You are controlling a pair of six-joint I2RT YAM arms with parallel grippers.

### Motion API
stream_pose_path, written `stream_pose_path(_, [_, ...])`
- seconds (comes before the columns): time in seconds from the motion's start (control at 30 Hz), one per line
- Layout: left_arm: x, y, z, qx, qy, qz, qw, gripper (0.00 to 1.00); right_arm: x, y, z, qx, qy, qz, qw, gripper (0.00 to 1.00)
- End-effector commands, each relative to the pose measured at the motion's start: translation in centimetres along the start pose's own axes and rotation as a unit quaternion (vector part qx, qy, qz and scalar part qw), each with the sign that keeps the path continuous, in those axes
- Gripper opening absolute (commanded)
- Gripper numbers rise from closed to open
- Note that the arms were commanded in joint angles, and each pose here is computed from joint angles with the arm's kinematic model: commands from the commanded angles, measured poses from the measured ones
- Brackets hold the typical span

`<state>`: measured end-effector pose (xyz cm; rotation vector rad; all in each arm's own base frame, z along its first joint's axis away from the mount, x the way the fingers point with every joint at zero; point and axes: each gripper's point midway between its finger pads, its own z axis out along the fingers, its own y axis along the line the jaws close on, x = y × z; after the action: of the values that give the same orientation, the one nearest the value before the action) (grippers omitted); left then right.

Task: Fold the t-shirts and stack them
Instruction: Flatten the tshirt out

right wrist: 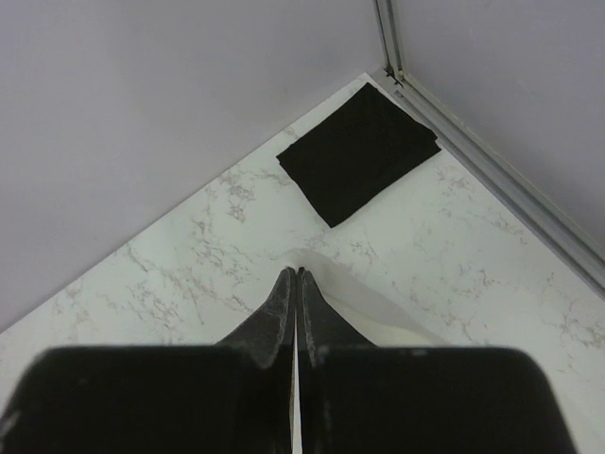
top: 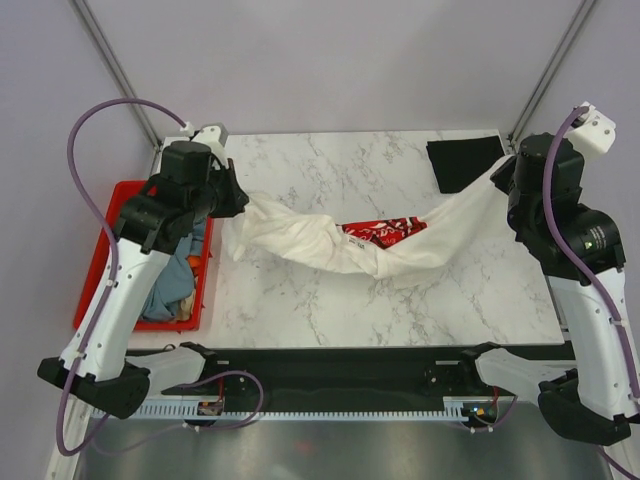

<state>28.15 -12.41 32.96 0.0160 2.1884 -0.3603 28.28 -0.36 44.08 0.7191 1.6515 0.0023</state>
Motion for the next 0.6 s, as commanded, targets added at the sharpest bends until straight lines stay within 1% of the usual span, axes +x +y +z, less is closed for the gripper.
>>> stream_pose_path(0.0, [-1.2, -0.6, 0.6, 0.015, 0.006, -0.028, 0.999, 0.02, 0.3, -0.5, -0.5, -0.001, 0.016, -0.030, 0.999, 0.00])
stream_pose_path(0.13, [-2.5, -0.6, 1.0, 0.013, -0.001, -0.045, 0.999, 0.02, 0.2, -0.8, -0.1, 0.009, 0.010, -0.054, 0.998, 0.00])
stream_pose_path(0.23, [-2.3, -1.3, 1.3, 0.031, 0.010, -0.049, 0.998, 0.02, 1.1, 0.7, 1.0, -0.013, 0.019, -0.072, 0.997, 0.00])
stream_pose_path(0.27, [-2.4, -1.5, 1.2, 0.035, 0.010, -0.048, 0.998, 0.02, 1.4, 1.6, 1.5, -0.029, 0.020, -0.071, 0.997, 0.00])
stream_pose_path(0.33, [-2.9, -1.5, 0.4, 0.035, -0.001, -0.047, 0.998, 0.02, 2.8, 3.8, 2.5, -0.065, 0.043, -0.077, 0.994, 0.00])
stream_pose_path(0.4, [-3.0, -0.7, -0.6, 0.016, -0.005, -0.048, 0.999, 0.02, 3.6, 6.2, 3.9, -0.099, 0.044, -0.077, 0.991, 0.00])
stream_pose_path(0.43, [-3.5, -0.1, -1.4, -0.002, -0.015, -0.048, 0.999, 0.02, 4.2, 7.8, 4.1, -0.134, 0.053, -0.077, 0.987, 0.00])
stream_pose_path(0.47, [-3.0, 0.9, -1.9, -0.027, -0.008, -0.046, 0.999, 0.02, 3.9, 9.5, 4.8, -0.161, 0.036, -0.075, 0.983, 0.00])
stream_pose_path(0.5, [-3.1, 1.1, -2.5, -0.035, -0.010, -0.045, 0.998, 0.02, 4.8, 10.9, 6.0, -0.176, 0.041, -0.082, 0.980, 0.00])
stream_pose_path(0.53, [-3.7, 1.5, -3.7, -0.044, -0.025, -0.045, 0.998, 0.02, 3.9, 13.1, 6.1, -0.214, 0.025, -0.070, 0.974, 0.00])
stream_pose_path(0.57, [-3.8, 1.7, -4.4, -0.049, -0.030, -0.045, 0.997, 0.02, 3.7, 14.3, 6.5, -0.229, 0.019, -0.071, 0.971, 0.00])
